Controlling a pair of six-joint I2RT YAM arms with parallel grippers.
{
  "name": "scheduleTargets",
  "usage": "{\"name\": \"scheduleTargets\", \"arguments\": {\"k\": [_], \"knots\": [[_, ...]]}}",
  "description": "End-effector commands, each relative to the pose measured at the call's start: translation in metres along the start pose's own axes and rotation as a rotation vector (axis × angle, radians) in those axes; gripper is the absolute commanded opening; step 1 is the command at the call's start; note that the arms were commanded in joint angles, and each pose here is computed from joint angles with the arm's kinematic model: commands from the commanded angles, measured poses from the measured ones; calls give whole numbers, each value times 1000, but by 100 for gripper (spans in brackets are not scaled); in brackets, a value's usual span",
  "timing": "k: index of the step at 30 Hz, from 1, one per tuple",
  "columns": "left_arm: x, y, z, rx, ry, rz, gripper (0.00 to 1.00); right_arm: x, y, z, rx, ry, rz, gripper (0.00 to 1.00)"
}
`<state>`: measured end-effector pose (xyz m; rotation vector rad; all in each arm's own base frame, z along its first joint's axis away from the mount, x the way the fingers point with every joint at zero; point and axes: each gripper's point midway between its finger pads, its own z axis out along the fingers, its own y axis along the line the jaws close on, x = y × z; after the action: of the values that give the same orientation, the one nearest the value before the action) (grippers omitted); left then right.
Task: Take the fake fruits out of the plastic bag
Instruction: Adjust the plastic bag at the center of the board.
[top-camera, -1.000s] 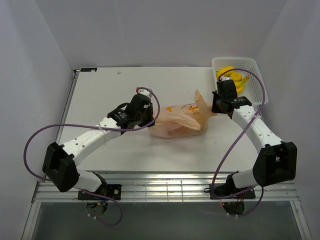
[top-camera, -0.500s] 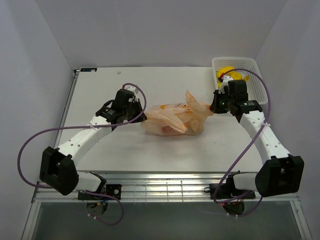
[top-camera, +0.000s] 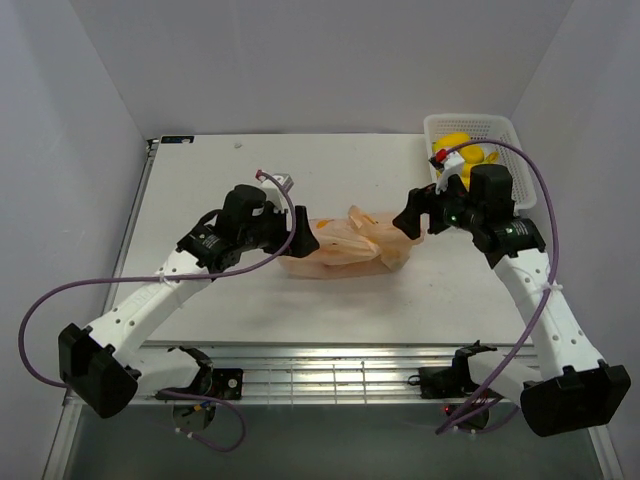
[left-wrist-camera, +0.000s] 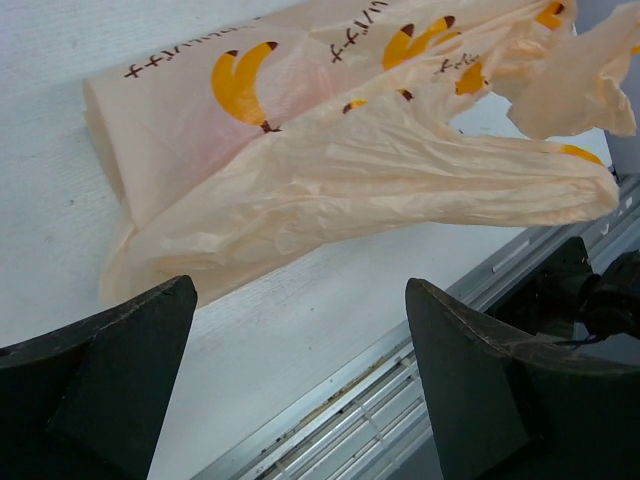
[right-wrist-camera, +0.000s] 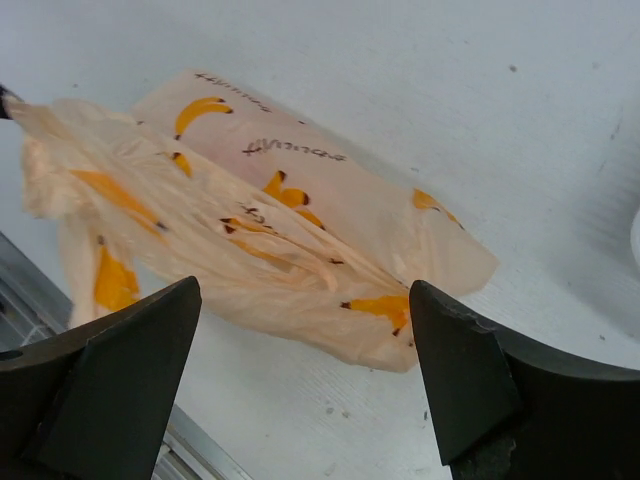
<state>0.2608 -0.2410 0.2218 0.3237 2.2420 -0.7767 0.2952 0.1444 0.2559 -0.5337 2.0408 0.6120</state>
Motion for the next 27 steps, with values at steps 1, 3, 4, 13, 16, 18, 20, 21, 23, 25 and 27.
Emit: {"name": "scheduleTargets", "arguments": {"k": [1, 3, 4, 13, 16, 18, 20, 21, 23, 25, 27], "knots": [[-4, -14, -9, -10, -25, 93, 98, -15, 38, -10, -133, -58, -184, 90], [-2, -23, -8, 1, -17, 138, 98, -15, 56, -6, -176, -44, -234, 90], [-1, -28, -7, 8, -13, 155, 98, -15, 63, -3, -193, -37, -253, 90], [10, -49, -2, 33, 8, 204, 98, -29, 98, 45, -238, 3, -322, 93], [15, -56, -2, 51, 19, 201, 98, -35, 100, 53, -241, -5, -301, 67], [15, -63, 0, 51, 14, 192, 98, -42, 99, 51, -221, -27, -286, 8], [19, -69, 3, 31, 15, 192, 98, -54, 99, 45, -196, -65, -243, 8], [13, -71, 3, 0, -11, 192, 98, -63, 97, 38, -163, -96, -230, 8], [17, -85, 5, -6, -14, 208, 98, -79, 95, 26, -114, -142, -159, 8], [9, -92, 8, -50, -55, 209, 98, -89, 98, 12, -103, -177, -101, 8], [-2, -98, 8, -115, -120, 198, 98, -94, 101, 2, -106, -190, -76, 8]]}}
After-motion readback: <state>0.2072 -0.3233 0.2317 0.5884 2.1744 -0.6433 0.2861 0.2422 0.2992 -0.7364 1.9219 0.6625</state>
